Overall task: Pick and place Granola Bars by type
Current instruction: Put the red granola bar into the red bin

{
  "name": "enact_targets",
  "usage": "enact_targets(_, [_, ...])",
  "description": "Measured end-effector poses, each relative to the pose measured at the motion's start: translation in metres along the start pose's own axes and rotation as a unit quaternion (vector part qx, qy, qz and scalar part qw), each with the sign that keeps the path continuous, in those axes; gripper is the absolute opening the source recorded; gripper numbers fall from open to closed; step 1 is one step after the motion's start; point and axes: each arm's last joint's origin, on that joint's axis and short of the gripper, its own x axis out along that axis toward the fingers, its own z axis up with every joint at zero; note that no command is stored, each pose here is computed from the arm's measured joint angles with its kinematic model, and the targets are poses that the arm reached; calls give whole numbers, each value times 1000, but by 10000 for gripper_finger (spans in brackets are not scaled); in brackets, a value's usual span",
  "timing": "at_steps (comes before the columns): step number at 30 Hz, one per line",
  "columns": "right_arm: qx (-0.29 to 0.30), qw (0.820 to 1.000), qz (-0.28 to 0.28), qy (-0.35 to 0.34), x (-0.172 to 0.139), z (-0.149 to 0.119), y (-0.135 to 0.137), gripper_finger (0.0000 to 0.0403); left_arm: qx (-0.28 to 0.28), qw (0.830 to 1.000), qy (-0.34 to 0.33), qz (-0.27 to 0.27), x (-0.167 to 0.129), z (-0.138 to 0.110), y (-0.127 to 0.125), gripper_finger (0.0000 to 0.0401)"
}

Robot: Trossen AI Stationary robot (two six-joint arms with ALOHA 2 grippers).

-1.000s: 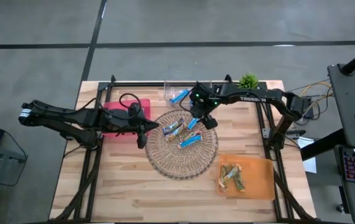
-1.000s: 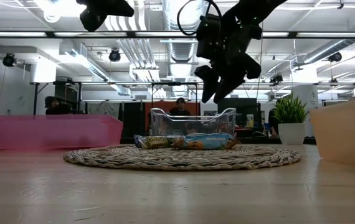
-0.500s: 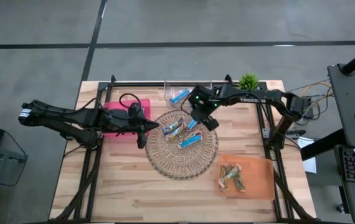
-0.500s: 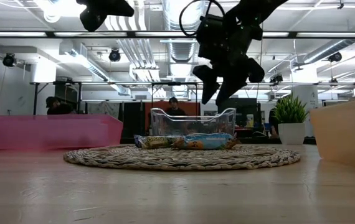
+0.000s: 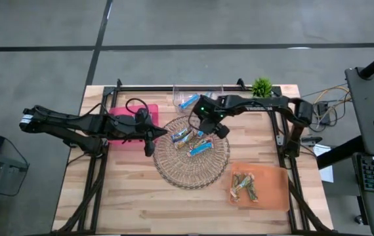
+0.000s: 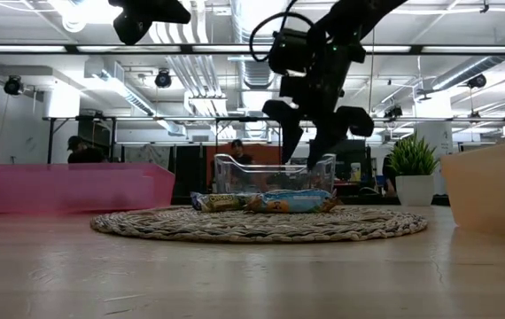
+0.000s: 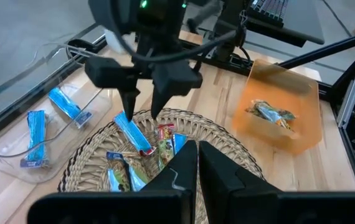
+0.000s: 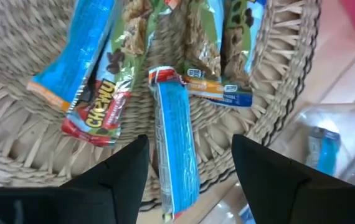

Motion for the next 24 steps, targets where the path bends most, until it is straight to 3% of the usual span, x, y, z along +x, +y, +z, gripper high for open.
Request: enact_targets(24, [-8,999,35,35,48,-5,-7,219,0,1000,2,1,0,0,0,0])
